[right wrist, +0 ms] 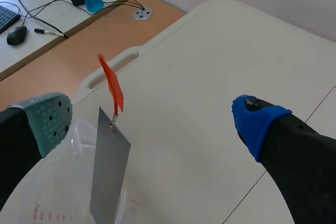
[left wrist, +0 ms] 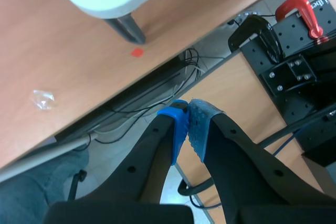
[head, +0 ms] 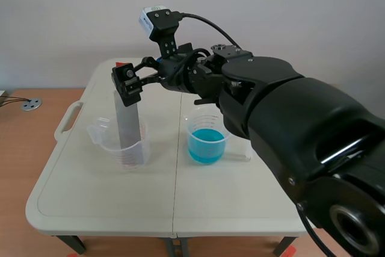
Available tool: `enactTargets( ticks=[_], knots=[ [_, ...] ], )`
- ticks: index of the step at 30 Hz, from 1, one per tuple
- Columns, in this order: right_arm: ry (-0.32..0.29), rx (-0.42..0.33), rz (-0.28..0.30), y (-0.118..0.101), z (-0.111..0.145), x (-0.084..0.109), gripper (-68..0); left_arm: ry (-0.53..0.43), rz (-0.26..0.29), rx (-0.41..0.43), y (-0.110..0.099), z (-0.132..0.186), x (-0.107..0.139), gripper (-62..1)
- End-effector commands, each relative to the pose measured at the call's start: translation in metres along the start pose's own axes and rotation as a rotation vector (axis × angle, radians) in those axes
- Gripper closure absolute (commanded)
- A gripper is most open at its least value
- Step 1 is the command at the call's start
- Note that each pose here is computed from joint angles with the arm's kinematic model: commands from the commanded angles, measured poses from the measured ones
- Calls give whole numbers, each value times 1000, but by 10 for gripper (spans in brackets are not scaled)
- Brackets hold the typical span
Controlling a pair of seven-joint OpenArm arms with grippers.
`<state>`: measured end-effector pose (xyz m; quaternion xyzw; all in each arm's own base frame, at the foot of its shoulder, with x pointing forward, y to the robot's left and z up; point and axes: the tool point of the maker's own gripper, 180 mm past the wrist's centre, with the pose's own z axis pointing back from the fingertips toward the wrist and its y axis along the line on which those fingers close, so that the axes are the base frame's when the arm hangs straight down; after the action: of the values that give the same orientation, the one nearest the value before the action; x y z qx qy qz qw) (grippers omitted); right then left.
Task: Hold the metal plate by the orange handle, dip it into the blue solution, take it out and point at it, then put the plate back in the beaker on the left.
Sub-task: 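Lift the metal plate out of the left beaker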
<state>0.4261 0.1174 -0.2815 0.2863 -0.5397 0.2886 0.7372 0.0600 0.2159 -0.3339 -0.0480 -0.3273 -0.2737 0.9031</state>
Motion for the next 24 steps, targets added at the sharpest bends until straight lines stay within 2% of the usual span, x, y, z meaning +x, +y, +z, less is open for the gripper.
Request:
enactTargets(
  ticks=[1,3,8,11,14,17,19,24],
  knots=[
    [-76,33,23,12,-9,36,-587,-25,11,-4,-3,0,4,-12],
    [-80,45,26,15,-9,36,-586,-28,16,-1,-2,1,1,-12],
    [-53,134,63,38,-11,29,-585,-20,26,-1,-1,2,-6,-12],
    [-41,151,79,45,-12,26,-579,3,30,-17,-7,1,-15,-12],
    [-48,153,81,46,-12,27,-531,27,34,-50,-20,0,-25,-12],
    [-63,154,80,46,-12,30,-522,53,34,-76,-30,0,-35,-12],
    [-63,154,80,46,-12,30,-521,57,41,-81,-33,0,-38,-12],
    [-63,154,80,46,-12,30,-427,50,42,-80,-33,0,-37,-12]
  ],
)
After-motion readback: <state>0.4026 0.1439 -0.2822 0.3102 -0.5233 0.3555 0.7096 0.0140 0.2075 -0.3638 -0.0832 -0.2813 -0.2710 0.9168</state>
